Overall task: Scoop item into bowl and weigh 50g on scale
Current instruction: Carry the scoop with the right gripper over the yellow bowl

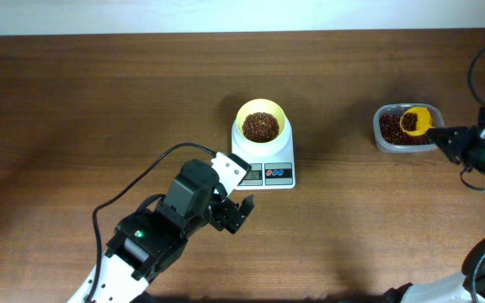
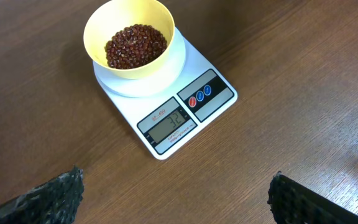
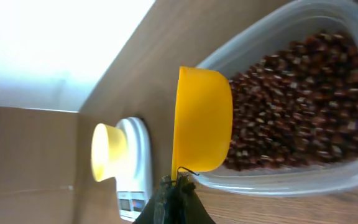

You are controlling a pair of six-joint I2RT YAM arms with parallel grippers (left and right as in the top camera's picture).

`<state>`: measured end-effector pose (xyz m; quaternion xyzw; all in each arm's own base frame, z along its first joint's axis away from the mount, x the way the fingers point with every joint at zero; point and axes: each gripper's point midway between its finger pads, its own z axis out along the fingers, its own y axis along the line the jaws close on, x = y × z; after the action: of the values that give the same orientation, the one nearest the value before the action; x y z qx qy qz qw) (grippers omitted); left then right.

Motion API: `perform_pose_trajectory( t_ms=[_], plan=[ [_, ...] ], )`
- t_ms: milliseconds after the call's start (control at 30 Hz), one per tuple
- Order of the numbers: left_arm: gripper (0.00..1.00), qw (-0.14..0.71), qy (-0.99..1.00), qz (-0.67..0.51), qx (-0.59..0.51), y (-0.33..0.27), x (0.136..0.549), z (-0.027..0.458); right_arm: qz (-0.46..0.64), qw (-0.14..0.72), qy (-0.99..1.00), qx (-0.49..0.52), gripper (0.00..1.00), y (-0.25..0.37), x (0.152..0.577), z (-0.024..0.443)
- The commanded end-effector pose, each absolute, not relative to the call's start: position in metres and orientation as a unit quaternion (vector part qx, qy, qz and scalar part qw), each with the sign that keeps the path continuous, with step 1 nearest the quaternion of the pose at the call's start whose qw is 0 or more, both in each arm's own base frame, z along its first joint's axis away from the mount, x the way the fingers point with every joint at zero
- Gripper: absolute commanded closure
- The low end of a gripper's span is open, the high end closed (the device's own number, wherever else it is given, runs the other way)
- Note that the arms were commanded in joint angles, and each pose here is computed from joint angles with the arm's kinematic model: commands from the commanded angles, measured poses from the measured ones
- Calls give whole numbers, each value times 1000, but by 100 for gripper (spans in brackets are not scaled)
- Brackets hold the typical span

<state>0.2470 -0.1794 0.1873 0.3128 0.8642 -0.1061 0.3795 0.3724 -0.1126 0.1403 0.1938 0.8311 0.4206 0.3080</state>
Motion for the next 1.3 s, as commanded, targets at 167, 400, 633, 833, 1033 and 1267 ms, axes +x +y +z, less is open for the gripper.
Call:
perform_pose_trajectory(
  t_ms=[167, 400, 633, 833, 1033, 1267],
  plan=[
    [1, 374, 862, -105, 326, -182, 245, 183, 525, 304, 769, 200, 96, -94, 372, 169],
    [1, 374, 862, -105, 326, -182, 245, 183, 552, 268, 771, 170, 96, -54, 381, 172],
    [1, 374, 862, -105, 326, -182, 245, 183, 579, 240, 773, 96, 96, 25, 416, 189],
    [1, 374, 862, -105, 326, -182, 245, 183, 588, 233, 774, 42, 96, 91, 434, 205],
    [1, 374, 862, -105, 326, -182, 245, 183, 596, 199, 778, 16, 96, 137, 425, 204],
    [1, 374, 862, -105, 326, -182, 245, 183, 578, 198, 791, -22, 96, 176, 418, 196]
  ],
)
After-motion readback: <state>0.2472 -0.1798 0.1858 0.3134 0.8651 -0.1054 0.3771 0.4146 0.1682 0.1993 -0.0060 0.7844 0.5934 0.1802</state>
